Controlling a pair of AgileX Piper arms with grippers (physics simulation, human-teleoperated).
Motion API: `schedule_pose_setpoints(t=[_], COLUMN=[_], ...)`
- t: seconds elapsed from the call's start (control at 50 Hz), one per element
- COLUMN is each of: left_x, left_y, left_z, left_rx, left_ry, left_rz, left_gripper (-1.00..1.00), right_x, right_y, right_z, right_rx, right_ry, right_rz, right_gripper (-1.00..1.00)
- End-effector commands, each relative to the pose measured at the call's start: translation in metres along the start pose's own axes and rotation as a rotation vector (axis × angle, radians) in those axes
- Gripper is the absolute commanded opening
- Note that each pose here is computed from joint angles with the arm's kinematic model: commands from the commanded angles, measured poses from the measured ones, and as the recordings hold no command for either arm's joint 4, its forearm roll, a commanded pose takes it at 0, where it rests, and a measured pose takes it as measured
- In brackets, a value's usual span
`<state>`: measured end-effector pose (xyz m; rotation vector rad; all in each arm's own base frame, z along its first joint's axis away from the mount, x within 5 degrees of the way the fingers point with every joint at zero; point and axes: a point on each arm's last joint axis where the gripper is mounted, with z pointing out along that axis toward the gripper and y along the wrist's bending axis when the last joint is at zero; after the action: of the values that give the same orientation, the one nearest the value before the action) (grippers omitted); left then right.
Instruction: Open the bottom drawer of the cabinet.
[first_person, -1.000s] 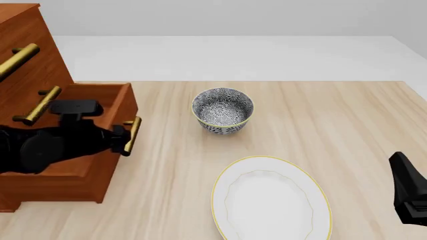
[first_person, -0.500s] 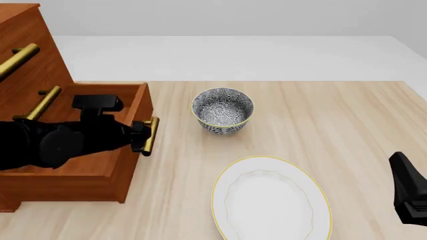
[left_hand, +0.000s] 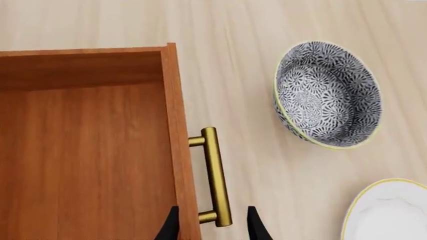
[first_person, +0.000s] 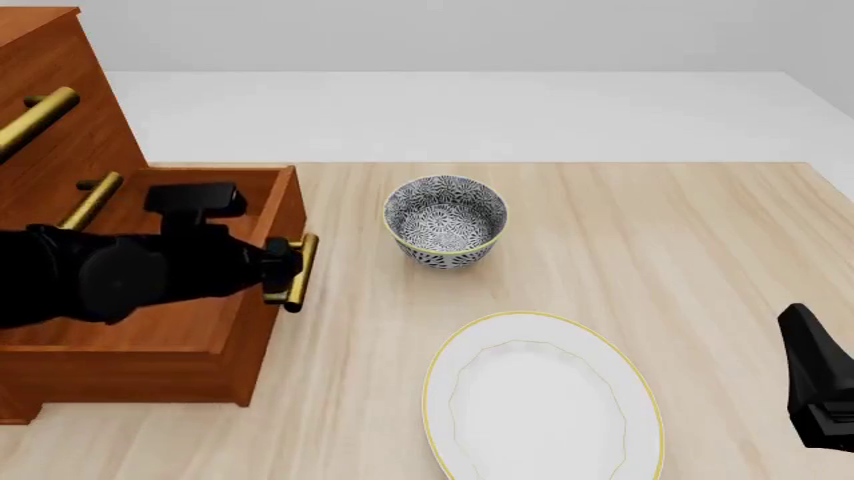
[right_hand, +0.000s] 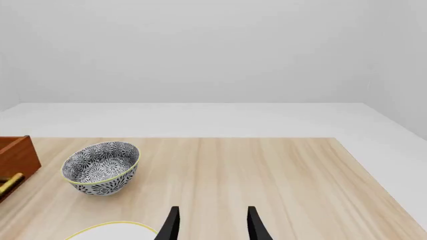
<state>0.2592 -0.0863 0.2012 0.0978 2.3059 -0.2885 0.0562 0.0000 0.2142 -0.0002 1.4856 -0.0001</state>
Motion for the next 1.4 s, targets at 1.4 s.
schedule_pose_setpoints(t=[1.4], left_x=[-0.028], left_y=[-0.018], left_z=[-0.294], left_rx=[0.194], left_ry=[-0.621], left_rz=[0.323], left_gripper=[1.00], right_x=[0.000], right_y=[0.000], right_z=[0.000], right_rx=[-0.003], right_ry=[-0.002], right_rz=[0.000], right_gripper=[1.00])
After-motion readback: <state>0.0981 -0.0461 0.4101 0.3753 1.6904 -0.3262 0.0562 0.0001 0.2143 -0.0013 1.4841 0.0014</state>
